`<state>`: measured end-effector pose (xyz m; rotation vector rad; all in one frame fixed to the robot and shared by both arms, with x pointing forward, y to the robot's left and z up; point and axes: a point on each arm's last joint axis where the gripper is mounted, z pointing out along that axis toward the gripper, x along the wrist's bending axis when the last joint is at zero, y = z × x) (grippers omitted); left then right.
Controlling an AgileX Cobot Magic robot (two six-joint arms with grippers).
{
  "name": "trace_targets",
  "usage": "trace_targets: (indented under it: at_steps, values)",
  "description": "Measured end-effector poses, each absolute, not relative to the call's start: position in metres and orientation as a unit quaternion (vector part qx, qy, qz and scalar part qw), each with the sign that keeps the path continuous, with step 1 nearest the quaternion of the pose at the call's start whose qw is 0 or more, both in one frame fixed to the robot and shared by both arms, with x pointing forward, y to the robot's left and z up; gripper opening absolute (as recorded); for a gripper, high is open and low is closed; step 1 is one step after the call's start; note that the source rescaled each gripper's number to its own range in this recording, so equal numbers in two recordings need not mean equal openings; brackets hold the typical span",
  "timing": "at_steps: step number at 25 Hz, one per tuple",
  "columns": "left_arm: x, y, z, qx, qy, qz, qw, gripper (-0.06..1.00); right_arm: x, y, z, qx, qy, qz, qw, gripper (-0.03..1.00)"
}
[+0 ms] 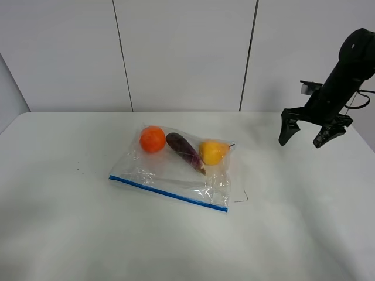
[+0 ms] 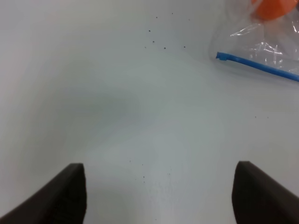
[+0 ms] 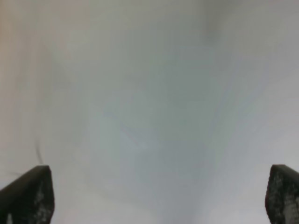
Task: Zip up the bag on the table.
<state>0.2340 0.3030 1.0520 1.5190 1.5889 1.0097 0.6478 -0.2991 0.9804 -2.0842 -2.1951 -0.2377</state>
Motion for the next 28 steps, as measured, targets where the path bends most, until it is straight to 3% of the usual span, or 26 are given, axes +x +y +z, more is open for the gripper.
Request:
trace_targets:
  at_steps: [9,21,28]
  values:
    - [0.234,0.303,1.052,0.587,0.614,0.390,0.354,0.96,0.597,-0.300,1.005,-0.685,-0.724,-0.062,0.047,1.00]
    - [0.234,0.303,1.052,0.587,0.614,0.390,0.354,0.96,0.488,-0.296,1.044,-0.683,-0.726,-0.078,0.020,1.00]
    - [0.234,0.303,1.052,0.587,0.614,0.390,0.354,0.96,0.418,-0.294,1.060,-0.674,-0.727,-0.125,-0.039,1.00]
